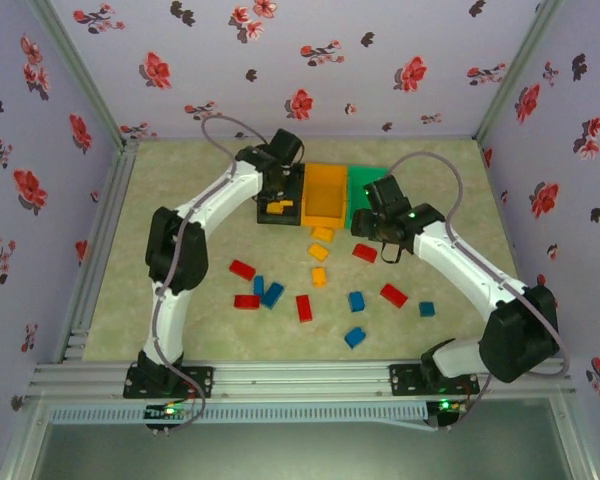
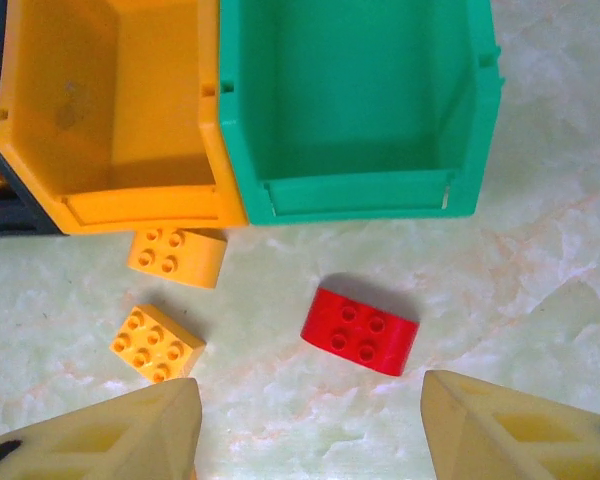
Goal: Sort the legos into containers by color
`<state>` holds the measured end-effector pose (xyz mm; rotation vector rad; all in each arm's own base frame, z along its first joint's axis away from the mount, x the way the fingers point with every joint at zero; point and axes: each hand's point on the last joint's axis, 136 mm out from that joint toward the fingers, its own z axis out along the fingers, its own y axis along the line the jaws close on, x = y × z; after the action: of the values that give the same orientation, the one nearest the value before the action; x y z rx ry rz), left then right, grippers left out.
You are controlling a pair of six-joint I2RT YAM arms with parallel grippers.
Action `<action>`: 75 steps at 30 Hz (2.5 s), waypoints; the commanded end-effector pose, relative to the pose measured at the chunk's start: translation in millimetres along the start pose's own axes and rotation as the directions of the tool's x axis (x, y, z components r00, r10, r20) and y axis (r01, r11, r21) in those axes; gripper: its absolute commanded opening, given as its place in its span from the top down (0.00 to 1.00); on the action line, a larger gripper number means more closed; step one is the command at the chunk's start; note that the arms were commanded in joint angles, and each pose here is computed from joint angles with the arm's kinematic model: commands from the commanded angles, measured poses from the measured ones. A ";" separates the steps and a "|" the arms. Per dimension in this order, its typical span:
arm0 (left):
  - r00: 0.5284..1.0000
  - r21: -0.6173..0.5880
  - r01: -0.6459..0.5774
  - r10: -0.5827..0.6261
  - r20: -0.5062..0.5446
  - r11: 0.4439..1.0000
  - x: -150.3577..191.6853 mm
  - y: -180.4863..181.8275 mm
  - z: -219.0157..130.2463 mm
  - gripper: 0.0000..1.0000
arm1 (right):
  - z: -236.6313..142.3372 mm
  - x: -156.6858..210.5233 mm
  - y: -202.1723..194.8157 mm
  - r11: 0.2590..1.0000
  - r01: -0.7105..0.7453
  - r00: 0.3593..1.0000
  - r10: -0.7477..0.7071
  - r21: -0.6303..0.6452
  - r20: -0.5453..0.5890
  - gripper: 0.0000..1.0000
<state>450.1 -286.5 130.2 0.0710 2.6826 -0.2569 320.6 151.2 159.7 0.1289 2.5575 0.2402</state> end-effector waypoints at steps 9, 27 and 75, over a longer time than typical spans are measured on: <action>1.000 0.062 0.004 -0.004 0.003 0.998 -40.2 8.3 46.0 0.45 | -3.0 40.4 9.3 0.999 0.034 0.998 -0.033 0.010 -0.049 0.39; 0.995 0.109 0.049 -0.058 0.078 0.993 -12.1 25.0 -40.8 0.35 | 27.6 72.3 49.0 0.991 0.135 0.983 -0.135 -0.008 -0.126 0.40; 0.981 0.046 0.106 -0.112 0.156 0.993 75.0 91.0 -148.6 0.32 | 133.3 51.1 -25.0 0.919 0.392 0.875 -0.359 0.040 -0.325 0.29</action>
<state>334.2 -174.3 209.7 -0.0716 2.5325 -0.3501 343.1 153.7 19.4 -0.3946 2.8326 -0.0284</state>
